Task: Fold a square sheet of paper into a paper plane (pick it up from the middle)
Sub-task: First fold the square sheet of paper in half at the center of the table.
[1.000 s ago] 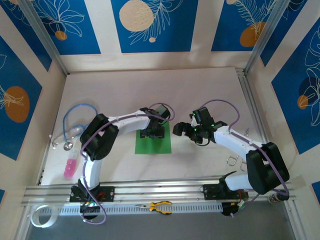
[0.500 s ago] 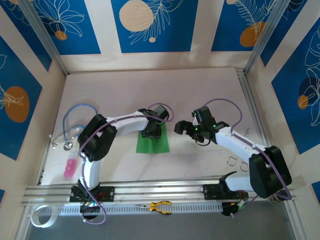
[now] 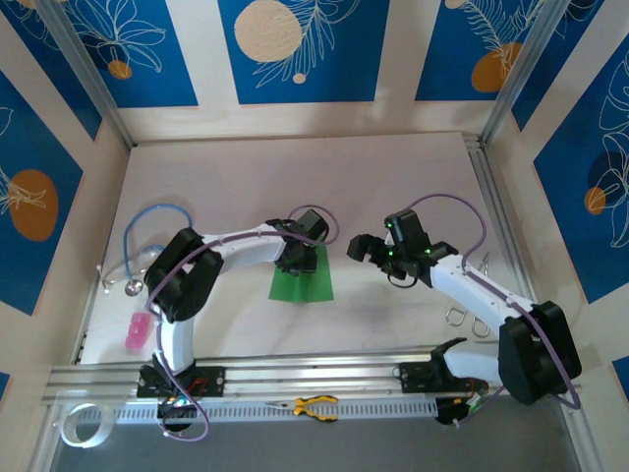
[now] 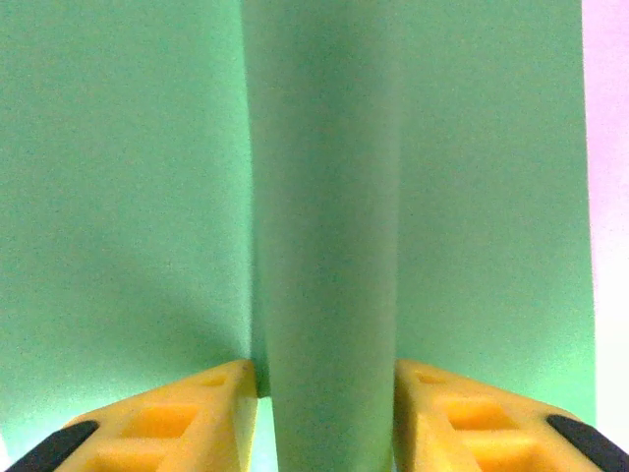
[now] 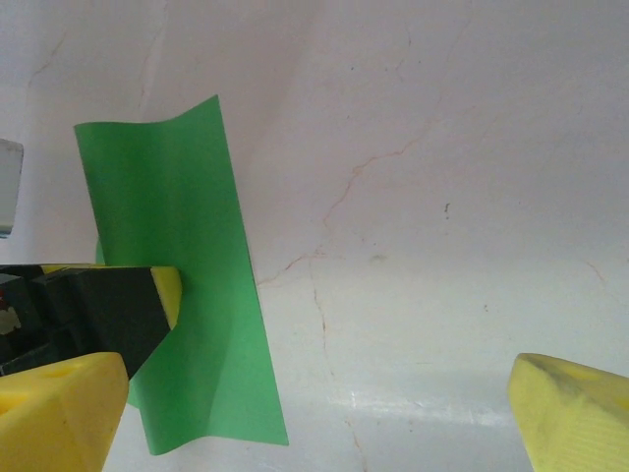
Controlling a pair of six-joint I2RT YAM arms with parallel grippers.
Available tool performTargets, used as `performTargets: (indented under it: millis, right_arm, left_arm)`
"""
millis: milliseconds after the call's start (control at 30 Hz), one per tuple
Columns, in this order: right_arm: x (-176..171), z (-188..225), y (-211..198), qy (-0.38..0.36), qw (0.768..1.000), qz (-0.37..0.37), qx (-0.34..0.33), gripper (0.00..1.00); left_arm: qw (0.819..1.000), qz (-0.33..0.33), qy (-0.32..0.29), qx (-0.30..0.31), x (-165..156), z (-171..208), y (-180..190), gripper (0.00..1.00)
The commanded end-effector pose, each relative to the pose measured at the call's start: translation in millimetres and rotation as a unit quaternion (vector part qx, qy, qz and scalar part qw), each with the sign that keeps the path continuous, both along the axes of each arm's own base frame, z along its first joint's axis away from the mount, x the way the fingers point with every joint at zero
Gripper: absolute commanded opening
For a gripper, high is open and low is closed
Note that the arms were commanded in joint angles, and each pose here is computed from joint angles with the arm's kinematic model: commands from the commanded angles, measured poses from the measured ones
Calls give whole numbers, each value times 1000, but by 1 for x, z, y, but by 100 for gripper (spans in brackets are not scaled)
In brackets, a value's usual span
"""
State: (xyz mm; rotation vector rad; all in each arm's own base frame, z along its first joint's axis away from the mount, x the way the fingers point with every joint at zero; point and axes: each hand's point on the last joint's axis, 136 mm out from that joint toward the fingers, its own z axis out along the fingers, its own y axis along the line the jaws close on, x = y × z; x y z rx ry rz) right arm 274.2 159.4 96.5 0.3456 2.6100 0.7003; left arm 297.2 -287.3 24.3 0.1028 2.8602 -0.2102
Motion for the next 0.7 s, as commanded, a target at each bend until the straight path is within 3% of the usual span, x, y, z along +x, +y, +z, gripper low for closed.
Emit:
performTargets:
  millis: [0,667]
  right_arm:
    - [-4,-4,-6,8,1000,-15,2,99]
    - [-2,4,-3,2,1000,-11,20,99]
  left_arm:
    - [1000,-3,-2,-30,-4,12,-8,39]
    - [996,-7,-6,-92,-6,37,-24,40]
